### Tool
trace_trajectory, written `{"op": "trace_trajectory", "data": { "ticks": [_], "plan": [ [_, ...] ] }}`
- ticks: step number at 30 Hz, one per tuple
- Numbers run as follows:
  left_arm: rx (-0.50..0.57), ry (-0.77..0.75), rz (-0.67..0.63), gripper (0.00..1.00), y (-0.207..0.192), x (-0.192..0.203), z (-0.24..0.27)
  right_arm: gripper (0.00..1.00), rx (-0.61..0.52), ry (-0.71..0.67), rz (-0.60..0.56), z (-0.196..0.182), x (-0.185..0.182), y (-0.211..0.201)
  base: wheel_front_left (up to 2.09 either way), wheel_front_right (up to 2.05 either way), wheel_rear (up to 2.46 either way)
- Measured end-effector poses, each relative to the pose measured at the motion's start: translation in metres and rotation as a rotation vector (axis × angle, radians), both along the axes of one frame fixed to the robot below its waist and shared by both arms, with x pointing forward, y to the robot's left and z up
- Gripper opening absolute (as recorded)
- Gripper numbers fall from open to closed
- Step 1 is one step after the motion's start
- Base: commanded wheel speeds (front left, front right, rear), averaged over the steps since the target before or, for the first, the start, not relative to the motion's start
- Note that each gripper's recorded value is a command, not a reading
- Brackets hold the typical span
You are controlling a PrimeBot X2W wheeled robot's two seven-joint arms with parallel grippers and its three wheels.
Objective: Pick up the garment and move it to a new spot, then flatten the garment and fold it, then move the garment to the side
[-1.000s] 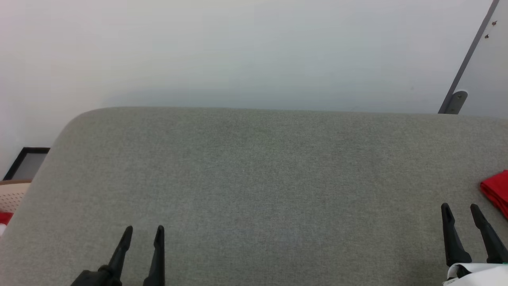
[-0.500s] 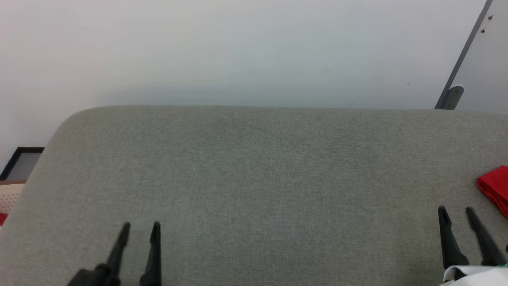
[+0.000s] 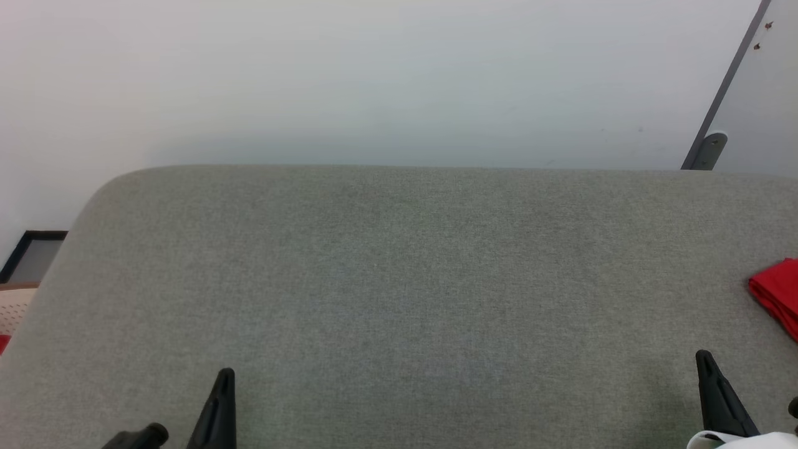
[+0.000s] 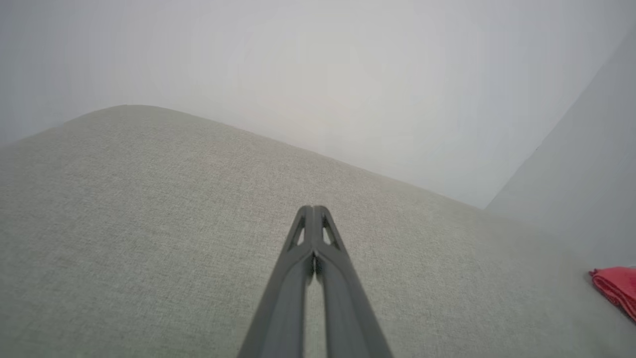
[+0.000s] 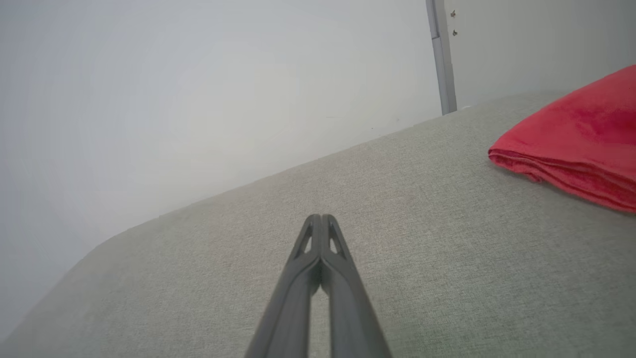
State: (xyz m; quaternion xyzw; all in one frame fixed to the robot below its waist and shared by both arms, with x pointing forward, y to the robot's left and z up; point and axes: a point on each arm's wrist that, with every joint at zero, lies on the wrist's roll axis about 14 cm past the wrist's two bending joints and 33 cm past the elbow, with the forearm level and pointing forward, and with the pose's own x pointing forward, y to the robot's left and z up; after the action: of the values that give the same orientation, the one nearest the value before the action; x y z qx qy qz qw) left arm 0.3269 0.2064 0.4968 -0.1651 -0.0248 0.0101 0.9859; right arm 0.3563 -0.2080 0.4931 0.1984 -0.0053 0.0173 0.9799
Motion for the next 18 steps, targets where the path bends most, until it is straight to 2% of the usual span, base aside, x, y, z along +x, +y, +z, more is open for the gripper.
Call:
{"op": "trace_trajectory", "data": {
  "ticks": [18],
  "plan": [
    [-0.29, 0.024, 0.028, 0.0, 0.006, 0.013, -0.002, 0.0, 0.272, 0.036, -0.044, -0.001, 0.008, -0.003, 0.0, 0.0, 0.0]
  ]
}}
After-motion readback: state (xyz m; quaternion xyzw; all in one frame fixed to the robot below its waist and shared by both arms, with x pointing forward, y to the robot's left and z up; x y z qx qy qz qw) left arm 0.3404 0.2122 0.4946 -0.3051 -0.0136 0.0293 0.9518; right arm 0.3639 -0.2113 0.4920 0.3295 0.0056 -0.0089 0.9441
